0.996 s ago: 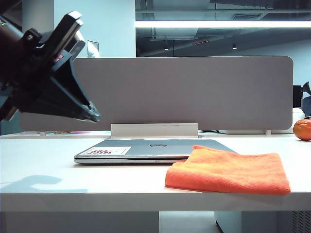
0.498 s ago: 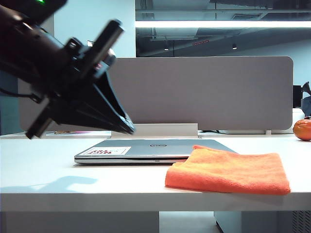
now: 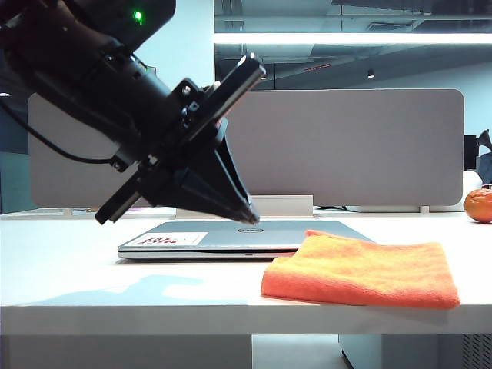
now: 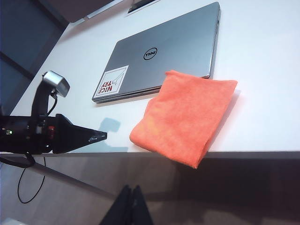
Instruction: Pick up the orange rag and put it over the laptop.
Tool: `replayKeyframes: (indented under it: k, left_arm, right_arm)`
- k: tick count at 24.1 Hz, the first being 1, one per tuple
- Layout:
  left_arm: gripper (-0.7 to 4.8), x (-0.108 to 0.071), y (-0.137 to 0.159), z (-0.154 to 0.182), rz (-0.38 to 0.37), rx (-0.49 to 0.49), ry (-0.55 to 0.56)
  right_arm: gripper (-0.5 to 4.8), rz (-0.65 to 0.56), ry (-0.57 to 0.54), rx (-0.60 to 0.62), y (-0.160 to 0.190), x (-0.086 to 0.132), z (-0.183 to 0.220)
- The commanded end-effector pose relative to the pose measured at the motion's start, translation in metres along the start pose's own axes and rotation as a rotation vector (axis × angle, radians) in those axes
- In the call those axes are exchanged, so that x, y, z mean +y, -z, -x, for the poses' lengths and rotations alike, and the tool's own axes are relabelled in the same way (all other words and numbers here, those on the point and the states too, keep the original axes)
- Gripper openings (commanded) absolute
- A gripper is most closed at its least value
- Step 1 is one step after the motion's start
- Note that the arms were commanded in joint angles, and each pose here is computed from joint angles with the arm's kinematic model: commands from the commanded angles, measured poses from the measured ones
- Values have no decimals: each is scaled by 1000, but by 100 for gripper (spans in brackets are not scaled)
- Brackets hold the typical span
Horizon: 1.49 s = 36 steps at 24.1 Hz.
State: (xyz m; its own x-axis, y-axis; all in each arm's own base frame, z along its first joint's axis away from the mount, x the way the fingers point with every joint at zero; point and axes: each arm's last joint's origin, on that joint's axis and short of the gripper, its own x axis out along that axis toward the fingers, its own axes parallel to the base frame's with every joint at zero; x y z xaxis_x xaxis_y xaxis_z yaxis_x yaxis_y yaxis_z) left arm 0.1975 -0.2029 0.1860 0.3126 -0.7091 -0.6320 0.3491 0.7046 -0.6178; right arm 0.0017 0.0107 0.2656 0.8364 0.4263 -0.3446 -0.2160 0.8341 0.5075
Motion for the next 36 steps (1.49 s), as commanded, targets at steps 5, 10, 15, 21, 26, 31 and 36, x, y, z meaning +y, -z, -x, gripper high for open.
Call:
replayKeyframes:
  k: [5,10,15,21,26,31,36]
  left_arm:
    - [-6,4,-3,-17,4,18,-33]
    - [-4,4,-7,-27,-3,36,-45]
    - [115,-1,-15,-30,-46,44,-46]
    - [187,-6,-22,-29,-86,25,-37]
    - [188,-5,-22,-29,-128,12,-67]
    - [189,-2,-21,-34,-124,25,-77]
    - [314,5,-17,-46,-111,62,-101]
  right_arm:
    - [-5,13,-4,-12,-1,1,1]
    - [-5,13,-4,-12,-1,1,1]
    - [-5,13,-4,-12,-1,1,1]
    - [-5,13,-5,-12,-1,1,1]
    - [-5,13,-5,-12,-1,1,1]
    - [-5,13,-5,-12,-1,1,1]
    - [-5,13,-5,-12,-1,1,1]
